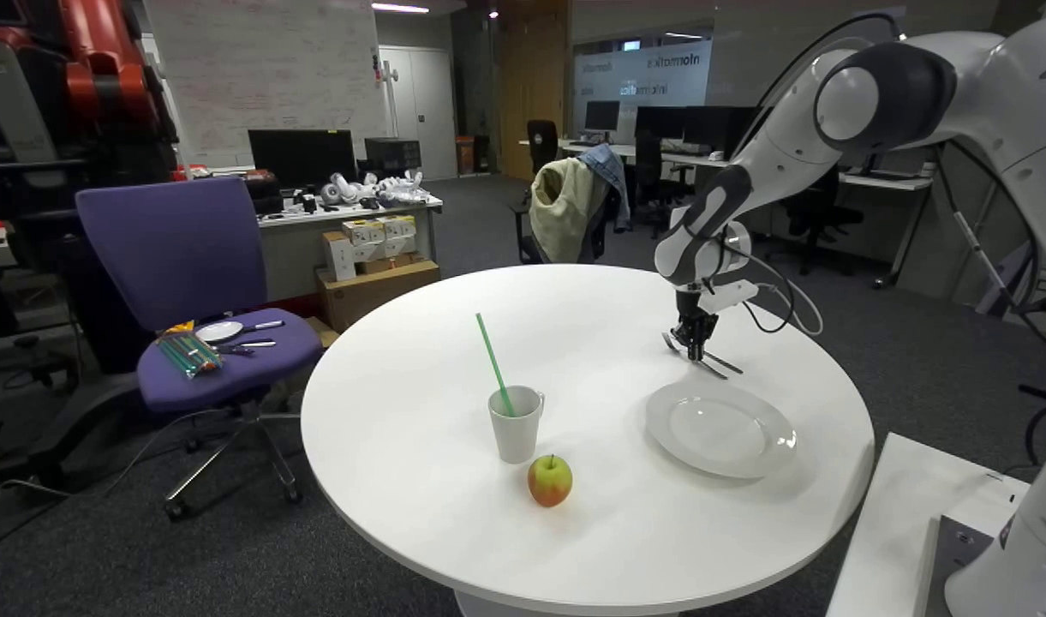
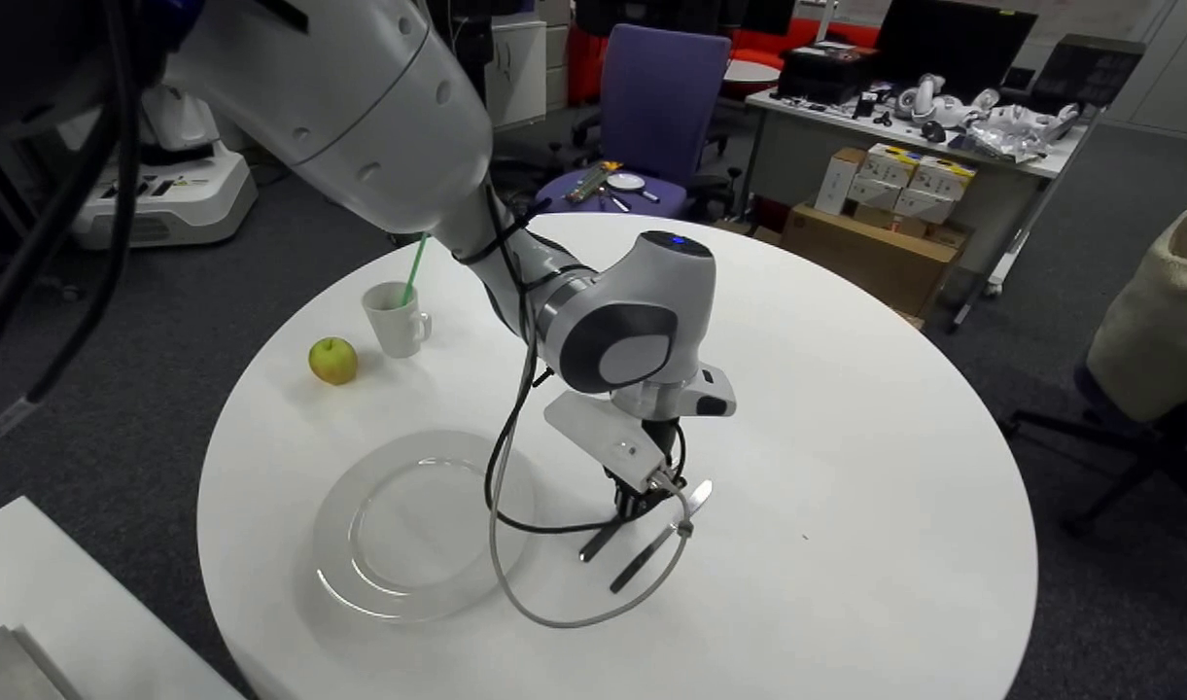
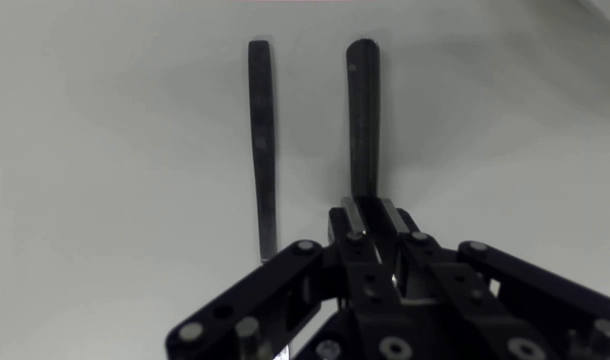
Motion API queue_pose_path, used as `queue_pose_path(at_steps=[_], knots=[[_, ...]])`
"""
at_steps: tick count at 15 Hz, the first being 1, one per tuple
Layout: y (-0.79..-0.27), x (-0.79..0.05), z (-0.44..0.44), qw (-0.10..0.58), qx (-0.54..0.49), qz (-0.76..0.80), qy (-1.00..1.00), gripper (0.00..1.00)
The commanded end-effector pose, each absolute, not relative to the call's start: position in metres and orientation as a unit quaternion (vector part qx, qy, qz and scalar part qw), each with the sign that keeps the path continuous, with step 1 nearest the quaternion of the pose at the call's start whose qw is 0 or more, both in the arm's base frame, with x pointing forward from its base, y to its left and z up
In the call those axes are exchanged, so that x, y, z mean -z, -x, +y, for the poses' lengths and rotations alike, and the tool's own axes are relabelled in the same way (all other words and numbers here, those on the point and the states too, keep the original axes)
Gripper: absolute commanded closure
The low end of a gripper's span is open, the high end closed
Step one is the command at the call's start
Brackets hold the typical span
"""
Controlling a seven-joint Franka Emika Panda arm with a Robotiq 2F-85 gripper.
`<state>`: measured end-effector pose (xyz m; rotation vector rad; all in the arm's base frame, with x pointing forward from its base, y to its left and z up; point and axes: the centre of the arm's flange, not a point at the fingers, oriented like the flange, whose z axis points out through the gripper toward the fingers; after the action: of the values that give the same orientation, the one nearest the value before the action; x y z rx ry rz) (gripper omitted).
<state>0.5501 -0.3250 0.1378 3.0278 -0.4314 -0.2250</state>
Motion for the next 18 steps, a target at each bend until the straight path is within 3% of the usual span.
queue_pose_path(at_steps=[1,4,5,13,14,16,18], knots=[[-0.528,-0.148,-0.300,0.046,0.052,-0.150,-0.986,0.97],[-0.531,-0.146,-0.297,0.046,0.049,-0.155,-0.986,0.97],[-0.532,-0.145,-0.296,0.046,0.053,-0.155,-0.985,0.67],[-0.530,-0.137,-0.293,0.044,0.066,-0.167,-0.983,0.10],[-0.529,-0.137,-0.292,0.041,0.071,-0.162,-0.983,0.51],[-0.530,-0.136,-0.293,0.024,0.083,-0.140,-0.986,0.47],[-0.530,-0.137,-0.290,0.002,0.097,-0.114,-0.989,0.62]])
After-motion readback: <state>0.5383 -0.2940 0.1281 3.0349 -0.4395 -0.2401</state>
